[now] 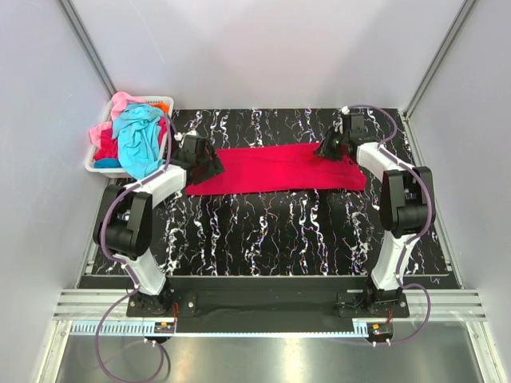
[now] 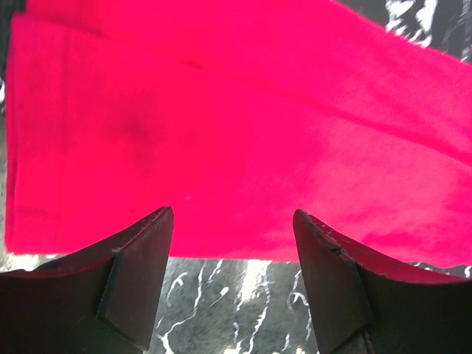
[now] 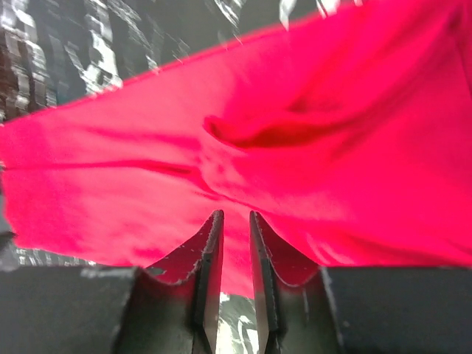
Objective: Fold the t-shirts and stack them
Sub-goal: Fold the tshirt
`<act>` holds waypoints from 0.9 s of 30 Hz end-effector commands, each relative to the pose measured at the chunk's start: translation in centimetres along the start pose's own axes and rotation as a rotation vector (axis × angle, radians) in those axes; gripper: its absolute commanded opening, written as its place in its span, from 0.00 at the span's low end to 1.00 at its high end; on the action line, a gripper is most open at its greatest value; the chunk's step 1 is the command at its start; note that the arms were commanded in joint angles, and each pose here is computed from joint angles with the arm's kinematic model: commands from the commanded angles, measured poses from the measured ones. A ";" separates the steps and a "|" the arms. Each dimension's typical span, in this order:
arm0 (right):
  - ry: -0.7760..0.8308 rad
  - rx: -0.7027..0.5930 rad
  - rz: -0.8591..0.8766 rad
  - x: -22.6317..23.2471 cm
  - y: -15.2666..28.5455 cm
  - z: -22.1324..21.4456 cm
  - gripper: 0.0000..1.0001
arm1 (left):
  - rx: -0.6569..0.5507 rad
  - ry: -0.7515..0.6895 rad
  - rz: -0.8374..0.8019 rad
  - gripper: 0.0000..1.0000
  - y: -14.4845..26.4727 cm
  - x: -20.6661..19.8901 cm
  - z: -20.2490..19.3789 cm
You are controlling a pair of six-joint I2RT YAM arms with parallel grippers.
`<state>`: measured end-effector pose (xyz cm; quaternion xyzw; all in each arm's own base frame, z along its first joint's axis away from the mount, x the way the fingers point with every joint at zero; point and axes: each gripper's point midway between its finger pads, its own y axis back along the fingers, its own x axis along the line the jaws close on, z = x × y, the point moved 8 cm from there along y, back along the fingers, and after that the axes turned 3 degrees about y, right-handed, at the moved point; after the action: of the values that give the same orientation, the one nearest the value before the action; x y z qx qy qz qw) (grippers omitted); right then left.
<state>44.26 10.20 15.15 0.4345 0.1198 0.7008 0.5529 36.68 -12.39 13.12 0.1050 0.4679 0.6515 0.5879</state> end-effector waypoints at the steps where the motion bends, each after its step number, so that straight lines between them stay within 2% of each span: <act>1: -0.013 -0.025 -0.038 -0.2 0.2 0.4 0.27 | -0.047 0.000 -0.050 0.70 0.3 -1.6 1.9; 11: -0.030 -0.014 -0.113 -1.4 -3.4 1.8 0.22 | -0.024 0.009 -0.039 0.70 -0.2 -1.0 1.1; 27: -0.021 -0.002 -0.223 -3.2 -4.7 1.1 0.20 | -0.016 0.010 -0.030 0.70 -0.8 -0.9 0.9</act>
<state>47.12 9.02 11.04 0.4392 0.1614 0.6305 0.6193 37.26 -12.62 12.31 0.1115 0.4730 0.6498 0.5845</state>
